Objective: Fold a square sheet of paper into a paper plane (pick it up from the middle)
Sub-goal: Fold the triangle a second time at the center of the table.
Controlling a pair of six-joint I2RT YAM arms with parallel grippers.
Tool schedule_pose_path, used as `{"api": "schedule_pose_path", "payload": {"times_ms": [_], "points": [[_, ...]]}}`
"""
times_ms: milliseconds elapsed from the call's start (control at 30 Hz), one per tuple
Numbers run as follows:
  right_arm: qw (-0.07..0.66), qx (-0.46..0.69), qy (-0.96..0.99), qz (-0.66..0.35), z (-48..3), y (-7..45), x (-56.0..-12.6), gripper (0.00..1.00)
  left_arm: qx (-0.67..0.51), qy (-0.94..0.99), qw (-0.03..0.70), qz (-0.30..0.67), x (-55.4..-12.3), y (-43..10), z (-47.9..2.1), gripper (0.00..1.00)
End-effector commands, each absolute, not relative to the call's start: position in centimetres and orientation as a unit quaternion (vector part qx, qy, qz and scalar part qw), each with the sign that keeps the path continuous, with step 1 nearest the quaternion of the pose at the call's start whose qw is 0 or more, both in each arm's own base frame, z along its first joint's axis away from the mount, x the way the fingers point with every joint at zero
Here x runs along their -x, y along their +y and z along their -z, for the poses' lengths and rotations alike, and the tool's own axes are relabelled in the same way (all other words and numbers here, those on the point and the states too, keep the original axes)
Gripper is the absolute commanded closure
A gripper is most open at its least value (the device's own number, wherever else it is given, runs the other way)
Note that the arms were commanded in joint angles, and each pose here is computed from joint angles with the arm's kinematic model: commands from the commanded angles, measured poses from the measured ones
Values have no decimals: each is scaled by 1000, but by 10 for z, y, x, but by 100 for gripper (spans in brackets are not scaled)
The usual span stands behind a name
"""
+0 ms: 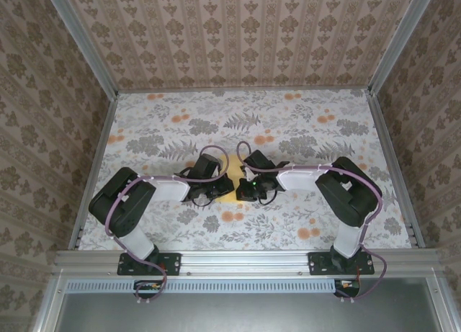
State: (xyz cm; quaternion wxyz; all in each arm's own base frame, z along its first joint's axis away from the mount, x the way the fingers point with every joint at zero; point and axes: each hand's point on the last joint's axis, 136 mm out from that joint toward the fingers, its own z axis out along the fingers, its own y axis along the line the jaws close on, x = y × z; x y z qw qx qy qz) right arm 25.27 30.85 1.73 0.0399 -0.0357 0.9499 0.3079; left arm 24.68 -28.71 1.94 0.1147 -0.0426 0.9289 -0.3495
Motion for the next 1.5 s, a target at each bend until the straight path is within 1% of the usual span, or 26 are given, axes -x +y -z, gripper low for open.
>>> {"api": "schedule_pose_path", "payload": {"times_ms": [0,267,533,667,800,900,1000,1167,1467], "points": [[37,32,953,-297,-14,308,-255,99,62,946,93,303,-238,-273,4,91],[-5,33,962,-270,10,283,-228,99,70,948,94,295,-242,-264,6,91],[-35,12,958,-285,21,273,-208,99,73,950,85,293,-242,-259,10,92],[-23,8,950,-311,7,282,-214,99,77,952,76,286,-238,-257,16,92],[16,9,938,-347,-19,299,-235,100,75,954,68,283,-236,-258,19,92],[31,14,931,-362,-32,313,-250,100,75,954,65,282,-235,-258,20,92],[33,13,932,-360,-30,320,-260,100,75,954,64,282,-235,-259,19,92],[29,8,939,-344,-15,317,-264,100,76,955,63,281,-234,-258,19,92],[8,-14,947,-322,4,290,-246,100,76,955,65,280,-235,-257,19,92]]}}
